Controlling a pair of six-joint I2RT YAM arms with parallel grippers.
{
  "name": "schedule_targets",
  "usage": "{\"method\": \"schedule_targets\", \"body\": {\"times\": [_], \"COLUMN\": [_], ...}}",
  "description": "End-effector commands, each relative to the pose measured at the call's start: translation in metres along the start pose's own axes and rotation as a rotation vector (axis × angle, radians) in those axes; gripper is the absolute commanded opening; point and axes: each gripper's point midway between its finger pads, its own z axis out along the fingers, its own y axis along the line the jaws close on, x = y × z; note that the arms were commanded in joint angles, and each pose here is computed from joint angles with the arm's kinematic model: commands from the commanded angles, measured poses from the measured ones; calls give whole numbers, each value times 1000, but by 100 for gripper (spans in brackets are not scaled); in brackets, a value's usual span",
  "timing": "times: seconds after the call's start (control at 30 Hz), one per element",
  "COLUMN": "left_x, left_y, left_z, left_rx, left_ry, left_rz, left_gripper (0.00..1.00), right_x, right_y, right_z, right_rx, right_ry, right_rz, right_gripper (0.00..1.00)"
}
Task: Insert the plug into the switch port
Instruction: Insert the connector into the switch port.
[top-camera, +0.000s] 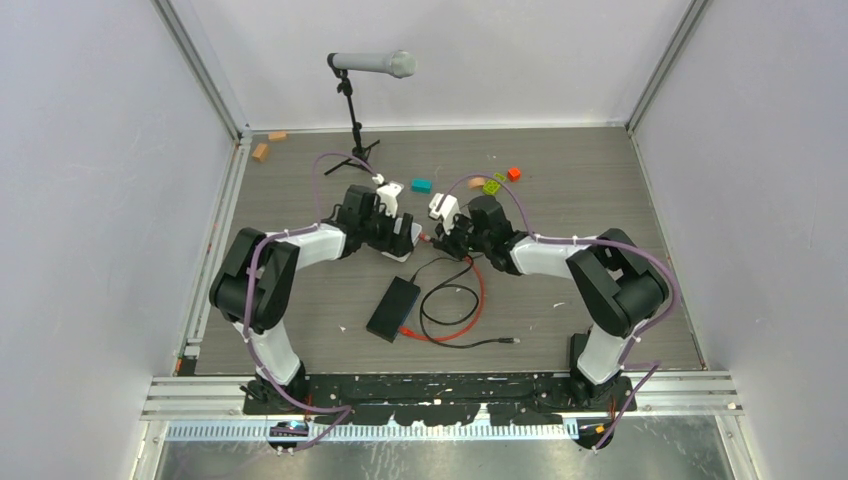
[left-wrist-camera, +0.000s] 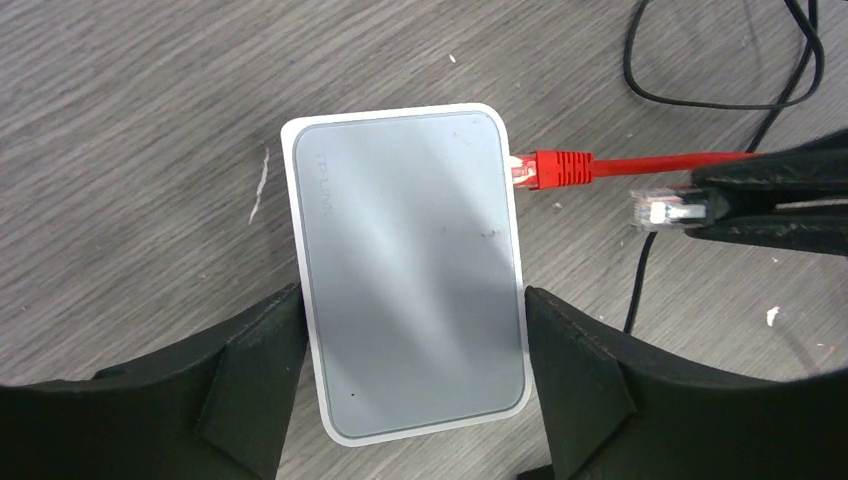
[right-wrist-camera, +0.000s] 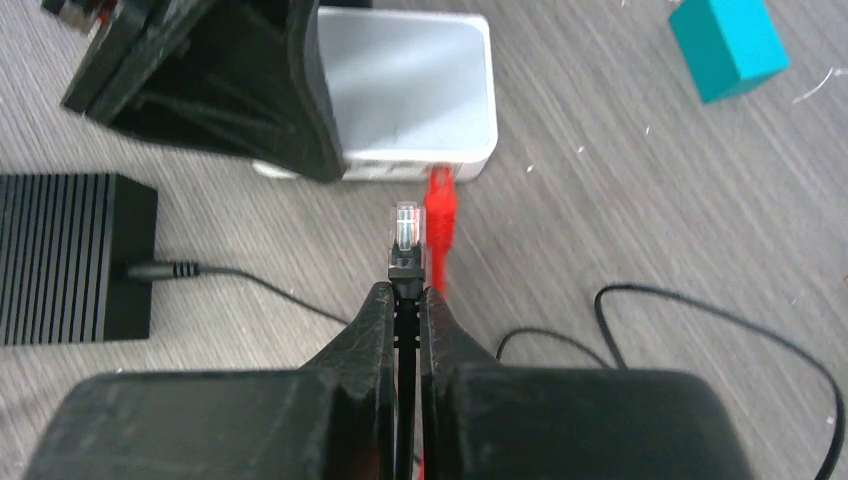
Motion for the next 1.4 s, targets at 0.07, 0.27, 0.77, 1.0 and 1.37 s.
{"method": "schedule_targets", "body": {"times": [0.07, 0.27, 0.77, 1.0, 1.37], "left_x": [-22, -36, -45, -42, -31], "left_y": [-11, -12, 28, 22, 17], "left_z": [-13, -23, -26, -15, -7], "left_rx": [31, 57, 85, 144, 175], "left_ry": [-89, -166, -337, -340, -278], "left_rz": [25, -25, -330, -405, -424], "left_gripper": [90, 100, 81, 74, 69], "right_x": [-37, -26, -24, -21, -11], "right_y": [0, -1, 20, 25, 23], "right_z": [14, 12, 31, 35, 31], "right_rx": [-47, -13, -13, -29, 43], "right_ry": [-101, -108, -129, -71, -19], "right_rz": [-45, -45, -30, -19, 9], "right_gripper": [0, 1, 0, 0, 0]}}
